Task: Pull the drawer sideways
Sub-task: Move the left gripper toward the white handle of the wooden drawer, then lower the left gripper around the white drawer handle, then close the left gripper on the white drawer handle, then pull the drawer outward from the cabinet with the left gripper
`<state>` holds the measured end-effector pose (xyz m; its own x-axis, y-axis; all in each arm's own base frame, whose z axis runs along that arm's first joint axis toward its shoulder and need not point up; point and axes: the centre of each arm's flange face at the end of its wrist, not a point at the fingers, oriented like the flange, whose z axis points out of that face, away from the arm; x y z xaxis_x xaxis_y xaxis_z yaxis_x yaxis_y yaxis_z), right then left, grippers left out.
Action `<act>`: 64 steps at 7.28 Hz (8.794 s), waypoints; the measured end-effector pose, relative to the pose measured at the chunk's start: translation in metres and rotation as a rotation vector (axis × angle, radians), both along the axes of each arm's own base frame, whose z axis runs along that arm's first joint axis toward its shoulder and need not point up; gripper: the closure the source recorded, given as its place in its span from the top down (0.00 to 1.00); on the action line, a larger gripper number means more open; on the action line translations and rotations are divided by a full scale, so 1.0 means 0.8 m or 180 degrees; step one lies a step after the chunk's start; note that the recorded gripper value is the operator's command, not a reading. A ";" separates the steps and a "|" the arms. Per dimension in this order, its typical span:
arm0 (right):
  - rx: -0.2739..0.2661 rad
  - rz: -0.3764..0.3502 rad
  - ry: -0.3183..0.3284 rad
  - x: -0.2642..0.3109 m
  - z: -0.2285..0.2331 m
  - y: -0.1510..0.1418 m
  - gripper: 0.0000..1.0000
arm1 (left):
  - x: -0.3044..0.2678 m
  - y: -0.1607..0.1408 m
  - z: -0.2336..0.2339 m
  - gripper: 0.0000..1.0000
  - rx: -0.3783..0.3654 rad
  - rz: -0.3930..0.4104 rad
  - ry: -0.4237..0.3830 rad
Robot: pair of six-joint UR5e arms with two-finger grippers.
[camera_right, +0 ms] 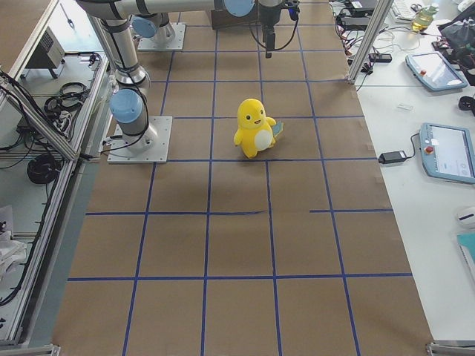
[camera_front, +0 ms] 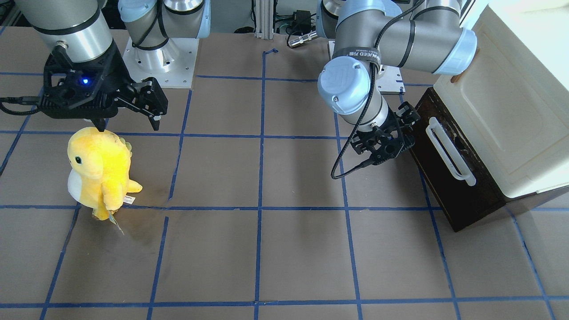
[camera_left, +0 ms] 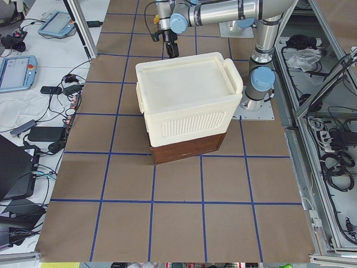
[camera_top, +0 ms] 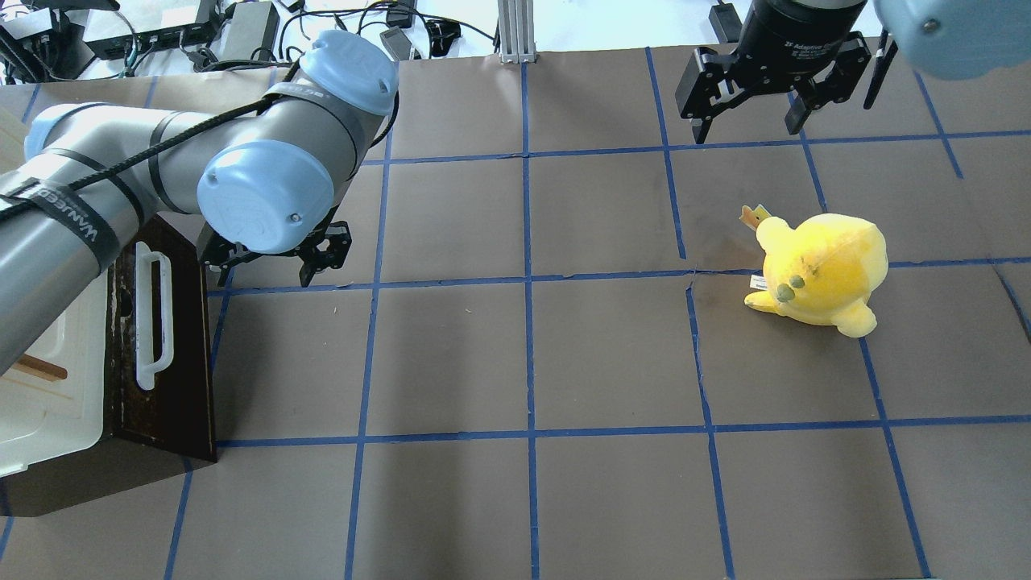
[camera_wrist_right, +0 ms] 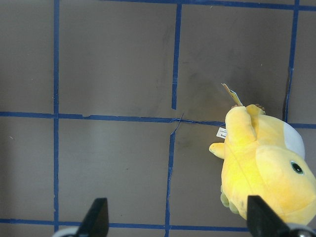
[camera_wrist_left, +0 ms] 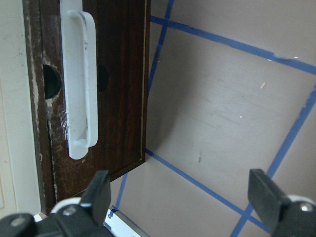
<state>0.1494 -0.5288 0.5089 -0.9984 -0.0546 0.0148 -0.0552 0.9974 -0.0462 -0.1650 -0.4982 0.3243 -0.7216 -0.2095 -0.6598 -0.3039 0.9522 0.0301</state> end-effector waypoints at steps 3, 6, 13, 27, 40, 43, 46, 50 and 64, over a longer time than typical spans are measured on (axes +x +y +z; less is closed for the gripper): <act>0.0000 0.0000 0.0000 0.000 0.000 0.000 1.00 | 0.022 0.000 -0.059 1.00 0.0405 -0.0380 -0.0786; 0.0000 0.0001 0.0000 0.000 0.000 0.000 1.00 | 0.034 0.007 -0.120 1.00 0.0774 -0.0619 -0.1121; 0.0000 0.0000 0.0000 0.000 0.000 0.000 1.00 | 0.083 -0.013 -0.172 1.00 0.1136 -0.0980 -0.1743; 0.0000 0.0000 0.0000 0.000 0.000 0.000 1.00 | 0.120 -0.016 -0.175 0.56 0.1210 -0.0884 -0.1807; 0.0000 0.0000 0.0000 0.000 0.000 0.000 1.00 | 0.120 -0.017 -0.177 0.33 0.1194 -0.0872 -0.1801; 0.0000 0.0000 0.0000 0.000 0.000 0.000 1.00 | 0.120 -0.018 -0.178 0.32 0.1197 -0.0877 -0.1802; 0.0000 0.0000 0.0000 0.000 0.000 0.000 1.00 | 0.119 -0.022 -0.178 0.32 0.1202 -0.0888 -0.1795; 0.0000 0.0000 0.0000 0.000 0.000 0.000 1.00 | 0.108 -0.025 -0.174 0.32 0.1173 -0.0898 -0.1761; 0.0000 0.0000 0.0000 0.000 0.000 0.000 1.00 | 0.018 -0.037 -0.151 0.33 0.0922 -0.0968 -0.1434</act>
